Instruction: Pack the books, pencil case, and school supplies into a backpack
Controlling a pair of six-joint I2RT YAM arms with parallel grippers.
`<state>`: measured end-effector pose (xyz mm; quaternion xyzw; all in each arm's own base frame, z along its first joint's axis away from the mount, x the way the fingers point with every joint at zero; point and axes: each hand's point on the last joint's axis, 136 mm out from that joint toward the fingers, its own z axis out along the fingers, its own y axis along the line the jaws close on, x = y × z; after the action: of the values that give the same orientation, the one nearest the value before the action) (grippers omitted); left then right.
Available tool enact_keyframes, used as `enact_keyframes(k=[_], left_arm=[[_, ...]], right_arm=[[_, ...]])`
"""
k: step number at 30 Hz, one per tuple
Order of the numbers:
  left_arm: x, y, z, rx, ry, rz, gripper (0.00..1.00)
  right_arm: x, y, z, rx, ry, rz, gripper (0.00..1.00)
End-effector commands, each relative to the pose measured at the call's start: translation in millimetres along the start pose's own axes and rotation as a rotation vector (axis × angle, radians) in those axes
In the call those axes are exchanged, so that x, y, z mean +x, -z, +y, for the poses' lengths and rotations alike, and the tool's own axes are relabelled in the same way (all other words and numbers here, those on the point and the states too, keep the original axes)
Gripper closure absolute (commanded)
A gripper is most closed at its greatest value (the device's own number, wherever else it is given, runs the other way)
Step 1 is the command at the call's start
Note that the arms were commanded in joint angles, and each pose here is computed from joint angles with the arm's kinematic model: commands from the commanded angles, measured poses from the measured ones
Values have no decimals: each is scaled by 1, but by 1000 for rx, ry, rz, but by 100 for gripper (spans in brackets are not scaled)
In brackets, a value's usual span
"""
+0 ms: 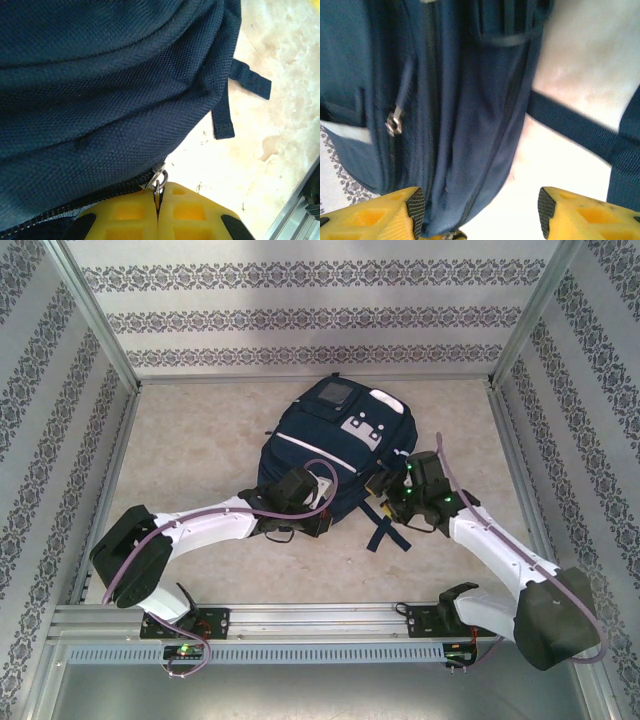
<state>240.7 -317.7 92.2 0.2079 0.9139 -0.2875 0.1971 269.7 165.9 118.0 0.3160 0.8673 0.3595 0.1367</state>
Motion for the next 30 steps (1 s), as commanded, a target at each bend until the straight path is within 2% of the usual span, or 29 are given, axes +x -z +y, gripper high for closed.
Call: enact_keyframes(k=[1, 6, 8, 18, 22, 30], left_arm=[[-13, 5, -20, 52, -21, -32, 100], [-12, 6, -19, 50, -21, -34, 100], [-11, 7, -19, 48, -21, -34, 100], [-12, 9, -19, 46, -22, -39, 100], [-10, 10, -16, 29, -25, -38, 100], [-2, 20, 1, -58, -40, -35, 100]], right_arm=[[11, -10, 18, -68, -42, 29, 37], [17, -27, 25, -82, -48, 45, 40], [20, -35, 25, -76, -49, 57, 45], [22, -50, 8, -18, -47, 39, 81], [17, -53, 2, 29, -27, 20, 100], [-4, -40, -14, 111, 37, -51, 100]])
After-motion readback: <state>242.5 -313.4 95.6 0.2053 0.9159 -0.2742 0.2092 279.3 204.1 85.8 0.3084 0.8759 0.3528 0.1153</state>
